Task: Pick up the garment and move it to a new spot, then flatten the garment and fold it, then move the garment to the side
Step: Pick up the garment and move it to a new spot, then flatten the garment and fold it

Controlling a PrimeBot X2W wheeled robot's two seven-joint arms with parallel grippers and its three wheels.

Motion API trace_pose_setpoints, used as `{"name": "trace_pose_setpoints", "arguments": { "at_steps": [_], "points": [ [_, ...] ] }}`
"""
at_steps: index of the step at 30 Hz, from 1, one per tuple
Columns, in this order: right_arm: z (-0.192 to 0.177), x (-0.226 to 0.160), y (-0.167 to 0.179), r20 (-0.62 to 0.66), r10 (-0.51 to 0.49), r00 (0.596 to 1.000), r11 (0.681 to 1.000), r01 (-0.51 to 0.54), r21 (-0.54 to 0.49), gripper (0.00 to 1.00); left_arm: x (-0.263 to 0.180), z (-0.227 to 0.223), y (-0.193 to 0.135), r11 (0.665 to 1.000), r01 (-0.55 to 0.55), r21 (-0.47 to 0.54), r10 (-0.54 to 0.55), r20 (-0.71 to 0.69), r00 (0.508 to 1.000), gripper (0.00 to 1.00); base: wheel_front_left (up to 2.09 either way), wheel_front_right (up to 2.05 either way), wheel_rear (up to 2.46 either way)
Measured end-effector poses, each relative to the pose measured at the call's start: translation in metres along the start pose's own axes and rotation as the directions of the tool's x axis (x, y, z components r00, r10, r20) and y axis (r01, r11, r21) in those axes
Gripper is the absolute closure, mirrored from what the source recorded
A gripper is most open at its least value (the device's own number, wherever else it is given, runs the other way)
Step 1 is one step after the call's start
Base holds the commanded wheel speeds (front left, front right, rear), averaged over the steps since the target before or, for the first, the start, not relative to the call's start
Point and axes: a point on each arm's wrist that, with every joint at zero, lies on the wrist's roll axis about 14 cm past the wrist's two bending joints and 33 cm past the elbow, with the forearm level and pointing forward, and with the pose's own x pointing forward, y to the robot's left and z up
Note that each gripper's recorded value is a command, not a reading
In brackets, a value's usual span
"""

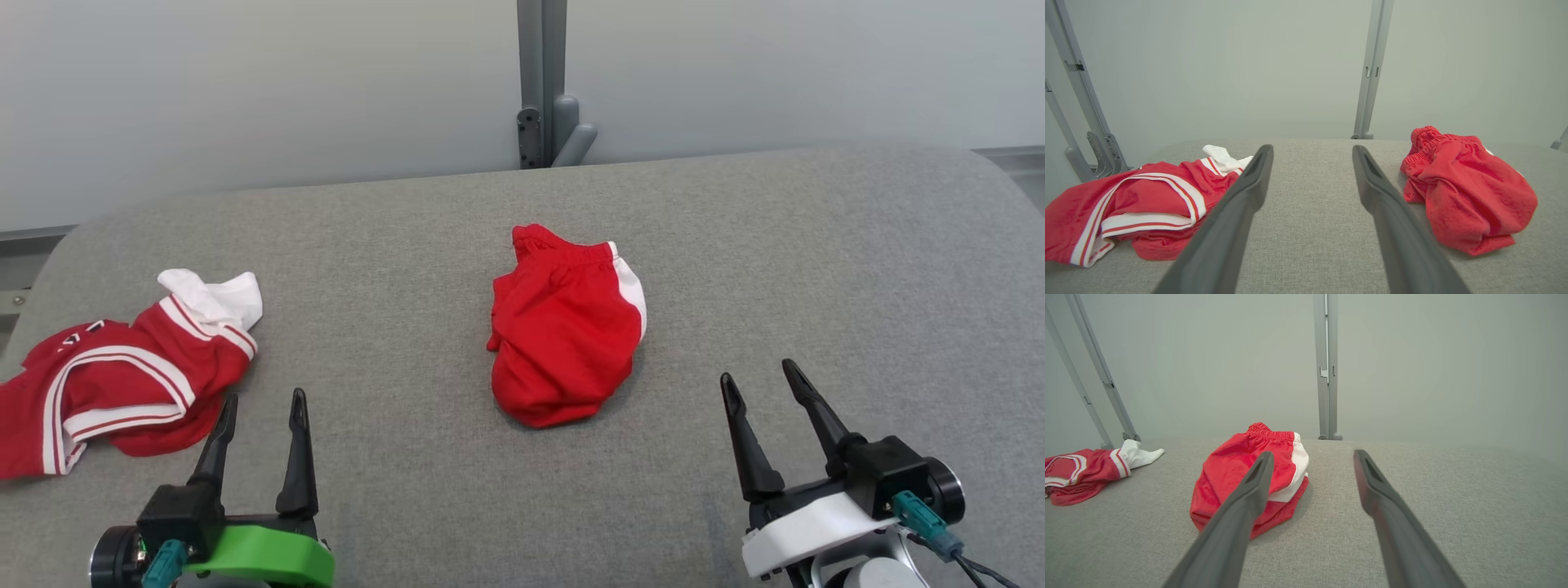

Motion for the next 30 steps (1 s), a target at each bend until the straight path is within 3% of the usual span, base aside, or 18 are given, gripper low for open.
{"name": "trace_pose_setpoints", "arguments": {
  "at_steps": [12,30],
  "points": [
    [-0.005,0.002,-0.002,-0.015,-0.001,1.000,1.000,0.001,0.001,0.00,-0.019,0.008,0.014,0.999,-0.044,-0.024,0.045,0.023,0.999,0.00,0.00,0.00,0.00],
    [-0.008,-0.003,0.001,-0.025,0.004,1.000,1.000,-0.004,0.003,0.00,-0.027,0.000,0.003,1.000,-0.007,-0.014,0.007,-0.003,1.000,0.00,0.00,0.00,0.00]
  ]
}}
